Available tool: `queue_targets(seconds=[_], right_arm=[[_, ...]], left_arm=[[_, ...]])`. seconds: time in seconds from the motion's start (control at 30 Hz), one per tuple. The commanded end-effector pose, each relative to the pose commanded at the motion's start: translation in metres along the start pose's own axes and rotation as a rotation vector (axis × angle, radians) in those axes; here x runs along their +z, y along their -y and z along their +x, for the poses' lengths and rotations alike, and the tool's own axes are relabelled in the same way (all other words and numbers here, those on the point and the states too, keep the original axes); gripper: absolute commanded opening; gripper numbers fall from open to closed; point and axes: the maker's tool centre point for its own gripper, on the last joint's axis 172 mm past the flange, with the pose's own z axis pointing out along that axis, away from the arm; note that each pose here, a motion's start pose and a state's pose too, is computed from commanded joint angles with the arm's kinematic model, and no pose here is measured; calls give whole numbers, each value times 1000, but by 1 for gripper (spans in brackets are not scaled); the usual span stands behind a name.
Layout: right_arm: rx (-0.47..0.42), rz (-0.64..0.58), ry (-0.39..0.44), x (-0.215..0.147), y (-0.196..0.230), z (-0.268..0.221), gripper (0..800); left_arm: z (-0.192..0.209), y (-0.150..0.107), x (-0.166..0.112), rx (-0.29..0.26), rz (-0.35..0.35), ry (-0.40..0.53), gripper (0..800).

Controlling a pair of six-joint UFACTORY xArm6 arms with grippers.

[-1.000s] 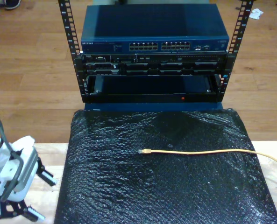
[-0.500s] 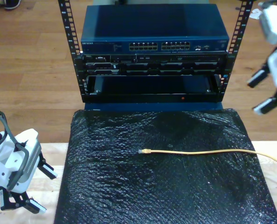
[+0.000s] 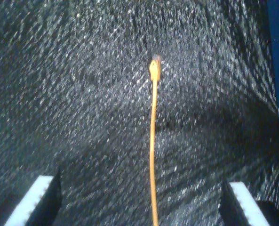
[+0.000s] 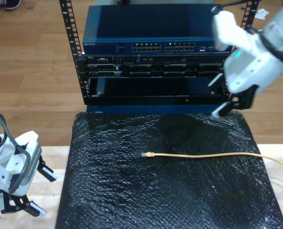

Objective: Grab the cable and plug it in

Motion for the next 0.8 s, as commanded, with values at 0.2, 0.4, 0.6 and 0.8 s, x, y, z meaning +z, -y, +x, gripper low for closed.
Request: queue_targets(seconds=[0.2,0.4,0.6,0.8], right_arm=[[-34,28,73,38,1,14,796],[-1,-3,191,69,-5,19,791],[-20,-39,299,102,-12,22,791],[-29,-36,335,132,-12,27,792]], left_arm=[[-1,2,-1,-15,5,3,800],[-1,2,-1,-17,6,5,800],[-2,1,3,-24,-6,-3,800],[-3,3,1,-28,1,1,800]])
